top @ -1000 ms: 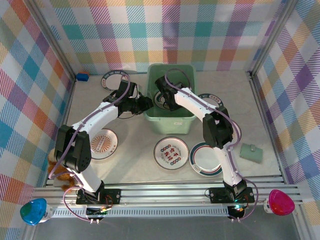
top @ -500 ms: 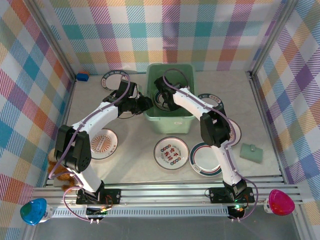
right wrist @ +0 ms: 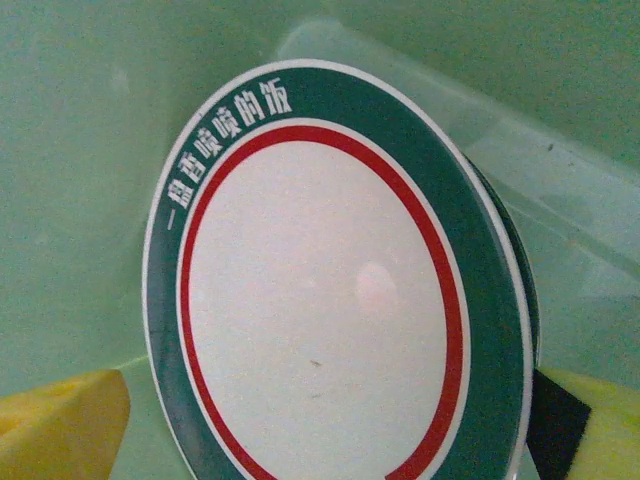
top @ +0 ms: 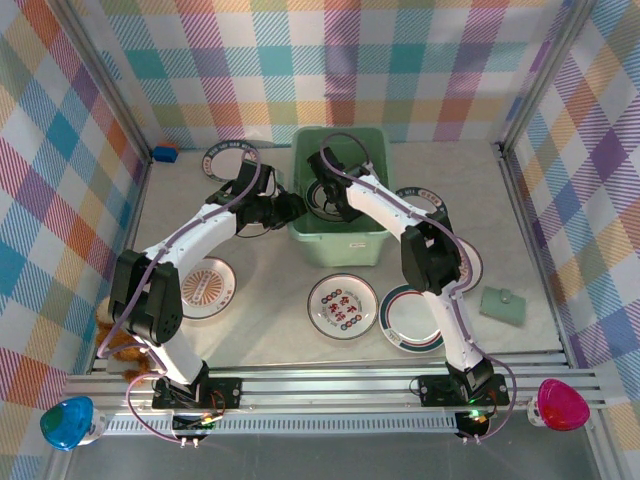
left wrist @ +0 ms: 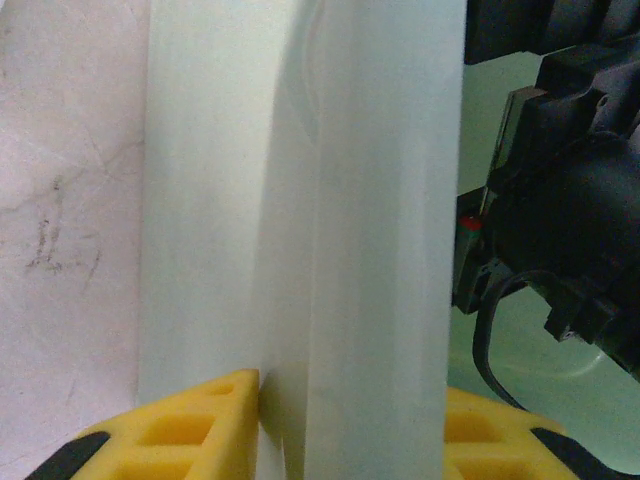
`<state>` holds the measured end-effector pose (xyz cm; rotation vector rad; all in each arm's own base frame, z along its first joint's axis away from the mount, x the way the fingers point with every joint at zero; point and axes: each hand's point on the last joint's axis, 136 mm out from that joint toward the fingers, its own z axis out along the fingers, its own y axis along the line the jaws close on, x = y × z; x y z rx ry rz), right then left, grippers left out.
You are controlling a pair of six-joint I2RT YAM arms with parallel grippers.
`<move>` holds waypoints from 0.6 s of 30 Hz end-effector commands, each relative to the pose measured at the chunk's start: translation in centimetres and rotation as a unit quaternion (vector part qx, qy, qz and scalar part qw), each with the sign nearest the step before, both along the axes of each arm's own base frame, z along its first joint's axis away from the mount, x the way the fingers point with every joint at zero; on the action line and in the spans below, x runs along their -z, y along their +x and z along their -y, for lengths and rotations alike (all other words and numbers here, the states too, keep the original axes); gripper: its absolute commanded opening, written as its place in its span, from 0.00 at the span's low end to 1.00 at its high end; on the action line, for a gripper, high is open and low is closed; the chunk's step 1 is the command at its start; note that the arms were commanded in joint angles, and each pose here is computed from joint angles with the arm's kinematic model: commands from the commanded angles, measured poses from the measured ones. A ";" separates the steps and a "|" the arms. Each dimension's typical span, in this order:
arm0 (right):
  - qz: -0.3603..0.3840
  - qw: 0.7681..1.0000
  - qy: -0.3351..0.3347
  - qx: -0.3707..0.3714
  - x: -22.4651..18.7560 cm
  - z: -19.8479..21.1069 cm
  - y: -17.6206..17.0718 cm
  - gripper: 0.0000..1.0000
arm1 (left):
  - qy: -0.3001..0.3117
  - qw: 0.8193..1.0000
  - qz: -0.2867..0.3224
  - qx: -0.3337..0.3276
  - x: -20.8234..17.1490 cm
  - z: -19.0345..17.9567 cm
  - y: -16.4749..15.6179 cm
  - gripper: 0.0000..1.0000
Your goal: Place the plates into the plastic bin on the countertop
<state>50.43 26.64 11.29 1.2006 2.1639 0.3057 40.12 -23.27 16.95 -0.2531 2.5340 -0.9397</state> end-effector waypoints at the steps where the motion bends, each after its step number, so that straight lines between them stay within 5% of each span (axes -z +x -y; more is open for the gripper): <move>1: 0.045 0.998 0.014 -0.031 -4.5 -0.4 1.0 0.99 | 0.013 1.000 -0.014 -0.010 0.2 -0.2 -0.5 0.34; 18: -0.043 0.998 0.044 -0.031 -2.7 -0.5 -1.6 0.99 | 0.025 0.999 -0.013 -0.019 0.4 -0.8 -1.2 0.35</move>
